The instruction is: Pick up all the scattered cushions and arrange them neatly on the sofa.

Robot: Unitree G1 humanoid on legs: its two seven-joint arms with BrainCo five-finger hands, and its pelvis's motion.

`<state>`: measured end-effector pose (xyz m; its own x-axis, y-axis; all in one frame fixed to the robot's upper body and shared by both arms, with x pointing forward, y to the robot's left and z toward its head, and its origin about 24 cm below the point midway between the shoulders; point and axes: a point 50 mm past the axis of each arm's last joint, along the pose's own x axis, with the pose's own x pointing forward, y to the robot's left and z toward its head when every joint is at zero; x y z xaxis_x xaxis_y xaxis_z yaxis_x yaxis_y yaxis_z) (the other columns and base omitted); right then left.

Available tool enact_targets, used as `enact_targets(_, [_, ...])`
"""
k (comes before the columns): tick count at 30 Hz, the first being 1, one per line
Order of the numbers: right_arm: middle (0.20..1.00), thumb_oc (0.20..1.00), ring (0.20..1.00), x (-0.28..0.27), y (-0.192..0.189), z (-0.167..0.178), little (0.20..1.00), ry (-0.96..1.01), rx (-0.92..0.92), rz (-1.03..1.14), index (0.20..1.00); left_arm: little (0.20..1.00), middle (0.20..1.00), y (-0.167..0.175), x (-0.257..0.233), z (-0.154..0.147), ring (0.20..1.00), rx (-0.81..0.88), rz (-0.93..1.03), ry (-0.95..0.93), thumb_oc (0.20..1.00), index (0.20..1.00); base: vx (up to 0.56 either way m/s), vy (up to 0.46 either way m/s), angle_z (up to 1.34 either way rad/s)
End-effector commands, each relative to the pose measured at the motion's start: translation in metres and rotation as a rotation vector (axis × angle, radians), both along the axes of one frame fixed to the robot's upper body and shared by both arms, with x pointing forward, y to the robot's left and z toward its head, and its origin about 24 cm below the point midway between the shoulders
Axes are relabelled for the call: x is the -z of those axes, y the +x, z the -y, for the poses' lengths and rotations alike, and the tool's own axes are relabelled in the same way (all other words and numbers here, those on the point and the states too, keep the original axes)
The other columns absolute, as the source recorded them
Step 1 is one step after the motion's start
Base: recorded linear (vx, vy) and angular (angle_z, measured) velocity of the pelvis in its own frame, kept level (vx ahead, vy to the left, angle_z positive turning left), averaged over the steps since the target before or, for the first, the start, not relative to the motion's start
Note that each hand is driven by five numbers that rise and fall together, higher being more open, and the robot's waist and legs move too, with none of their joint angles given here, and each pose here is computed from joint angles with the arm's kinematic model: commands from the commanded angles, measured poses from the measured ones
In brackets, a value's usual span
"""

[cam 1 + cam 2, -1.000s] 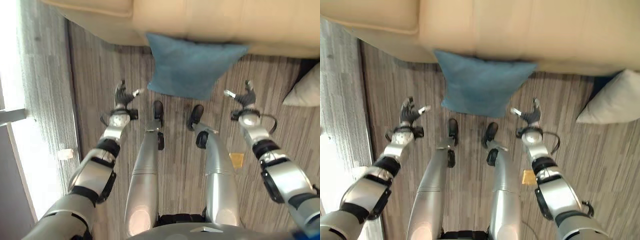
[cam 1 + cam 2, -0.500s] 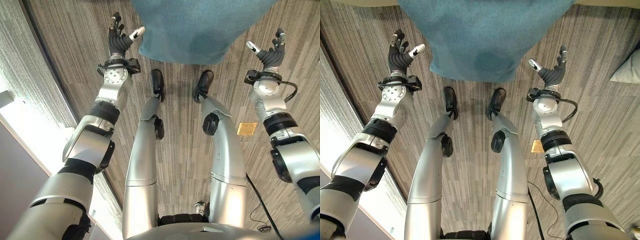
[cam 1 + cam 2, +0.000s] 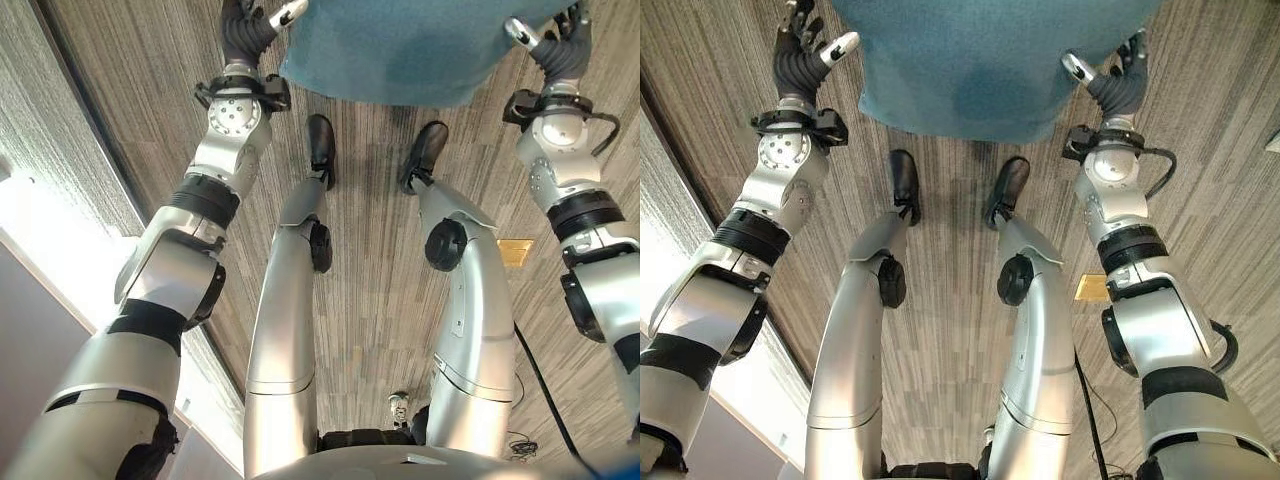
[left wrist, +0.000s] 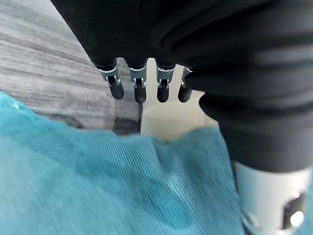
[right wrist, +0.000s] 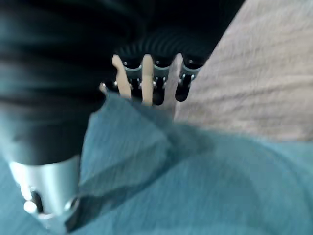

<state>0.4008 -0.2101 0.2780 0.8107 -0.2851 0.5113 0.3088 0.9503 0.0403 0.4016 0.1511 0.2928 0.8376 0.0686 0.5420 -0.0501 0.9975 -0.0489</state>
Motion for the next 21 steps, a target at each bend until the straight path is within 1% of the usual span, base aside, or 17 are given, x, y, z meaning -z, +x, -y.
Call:
enact_targets(1, [1.0, 1.0, 1.0, 0.019, 0.001, -0.026, 1.0, -0.04, -0.08, -0.009, 1.0, 1.0, 1.0, 0.002, 0.032, -0.008, 1.0, -0.054, -0.056, -0.004, 1.0, 1.0, 0.01, -0.023, -0.03])
enact_targets(2, [1.0, 1.0, 1.0, 0.013, 0.003, -0.035, 1.0, -0.058, -0.093, -0.004, 1.0, 1.0, 1.0, 0.004, 0.028, -0.002, 1.0, -0.059, -0.051, 0.02, 1.0, 1.0, 0.01, -0.028, -0.06])
enact_targets(3, [1.0, 1.0, 1.0, -0.003, 0.004, -0.058, 1.0, -0.114, -0.126, 0.027, 1.0, 1.0, 1.0, 0.006, 0.015, 0.015, 1.0, -0.065, -0.034, 0.079, 1.0, 1.0, 0.01, -0.018, -0.05])
enact_targets(4, [1.0, 1.0, 1.0, -0.003, 0.004, -0.058, 1.0, -0.114, -0.126, 0.027, 1.0, 1.0, 1.0, 0.006, 0.015, 0.015, 1.0, -0.065, -0.034, 0.079, 1.0, 1.0, 0.0, -0.021, -0.04])
enact_targets(5, [1.0, 1.0, 1.0, -0.013, 0.004, -0.074, 1.0, -0.143, -0.152, 0.043, 1.0, 1.0, 1.0, 0.008, 0.01, 0.026, 1.0, -0.062, -0.038, 0.107, 1.0, 1.0, 0.0, 0.0, 0.0])
enact_targets(7, [1.0, 1.0, 1.0, -0.021, 0.003, -0.088, 1.0, -0.157, -0.172, 0.061, 1.0, 1.0, 1.0, 0.007, 0.001, 0.038, 1.0, -0.048, -0.023, 0.123, 1.0, 1.0, 0.0, 0.0, 0.0])
enact_targets(9, [1.0, 1.0, 1.0, -0.025, 0.003, -0.094, 1.0, -0.158, -0.179, 0.068, 1.0, 1.0, 1.0, 0.007, -0.001, 0.043, 1.0, -0.04, -0.022, 0.124, 1.0, 1.0, 0.0, 0.0, 0.0])
enact_targets(10, [1.0, 1.0, 1.0, -0.031, 0.002, -0.104, 1.0, -0.151, -0.199, 0.08, 1.0, 1.0, 1.0, 0.007, -0.007, 0.051, 1.0, -0.025, -0.021, 0.128, 1.0, 1.0, 0.0, 0.0, 0.0])
enact_targets(12, [1.0, 1.0, 1.0, -0.037, 0.0, -0.114, 1.0, -0.123, -0.228, 0.095, 1.0, 1.0, 1.0, 0.009, -0.008, 0.06, 1.0, -0.027, -0.042, 0.15, 1.0, 1.0, 0.0, 0.0, 0.0])
enact_targets(13, [0.526, 0.526, 0.526, -0.039, -0.001, -0.117, 0.526, -0.116, -0.238, 0.099, 0.526, 1.0, 1.0, 0.009, -0.009, 0.062, 1.0, -0.031, -0.043, 0.163, 1.0, 1.0, 0.01, -0.034, -0.02])
enact_targets(14, [0.297, 0.297, 0.297, -0.041, -0.003, -0.119, 0.297, -0.099, -0.252, 0.11, 0.297, 1.0, 1.0, 0.008, -0.011, 0.063, 1.0, -0.036, -0.036, 0.18, 1.0, 1.0, -0.01, -0.011, -0.03])
enact_targets(15, [0.2, 0.2, 0.2, -0.056, -0.009, -0.122, 0.2, -0.102, -0.272, 0.166, 0.2, 0.2, 0.2, 0.006, -0.018, 0.069, 0.2, -0.037, -0.008, 0.21, 0.2, 0.2, 0.0, 0.0, 0.0])
enact_targets(21, [0.2, 0.2, 0.2, -0.065, -0.017, -0.121, 0.2, -0.091, -0.289, 0.228, 0.2, 0.2, 0.2, 0.002, -0.019, 0.065, 0.2, -0.029, 0.022, 0.163, 0.2, 0.2, 0.0, -0.004, -0.01])
